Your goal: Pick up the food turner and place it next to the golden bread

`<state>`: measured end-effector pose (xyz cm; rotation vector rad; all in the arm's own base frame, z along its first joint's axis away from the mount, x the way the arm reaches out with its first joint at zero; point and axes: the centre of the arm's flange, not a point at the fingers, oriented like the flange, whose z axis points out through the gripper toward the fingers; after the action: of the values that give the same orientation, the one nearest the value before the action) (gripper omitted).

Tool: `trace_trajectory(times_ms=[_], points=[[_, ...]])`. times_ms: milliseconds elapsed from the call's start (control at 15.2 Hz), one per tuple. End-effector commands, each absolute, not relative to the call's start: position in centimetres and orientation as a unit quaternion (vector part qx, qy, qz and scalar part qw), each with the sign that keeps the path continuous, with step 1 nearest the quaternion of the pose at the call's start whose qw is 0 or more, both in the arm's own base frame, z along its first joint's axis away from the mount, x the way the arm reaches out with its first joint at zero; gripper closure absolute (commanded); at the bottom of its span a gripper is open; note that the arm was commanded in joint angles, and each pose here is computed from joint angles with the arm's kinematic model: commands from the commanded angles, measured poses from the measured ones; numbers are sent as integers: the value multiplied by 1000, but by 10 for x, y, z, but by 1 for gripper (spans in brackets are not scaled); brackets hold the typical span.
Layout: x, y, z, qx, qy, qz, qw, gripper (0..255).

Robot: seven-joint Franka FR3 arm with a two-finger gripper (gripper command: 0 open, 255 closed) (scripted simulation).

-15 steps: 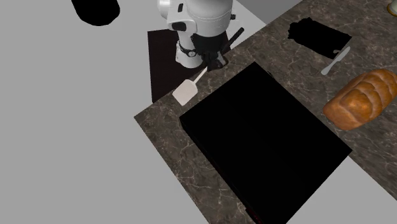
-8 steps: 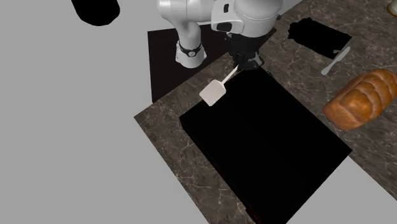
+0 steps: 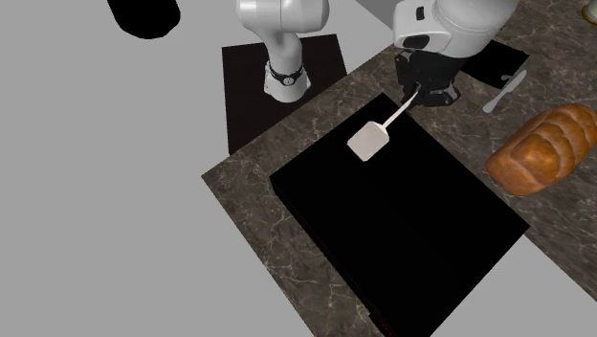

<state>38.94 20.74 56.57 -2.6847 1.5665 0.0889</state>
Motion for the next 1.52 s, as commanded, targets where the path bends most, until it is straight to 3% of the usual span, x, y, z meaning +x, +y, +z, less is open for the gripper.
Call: trace_trajectory(times_ms=[0,990,1452], points=[[393,234,563,-863,504,29,17,255],[429,435,563,-863,504,29,17,255],[429,435,526,-863,504,29,17,255]])
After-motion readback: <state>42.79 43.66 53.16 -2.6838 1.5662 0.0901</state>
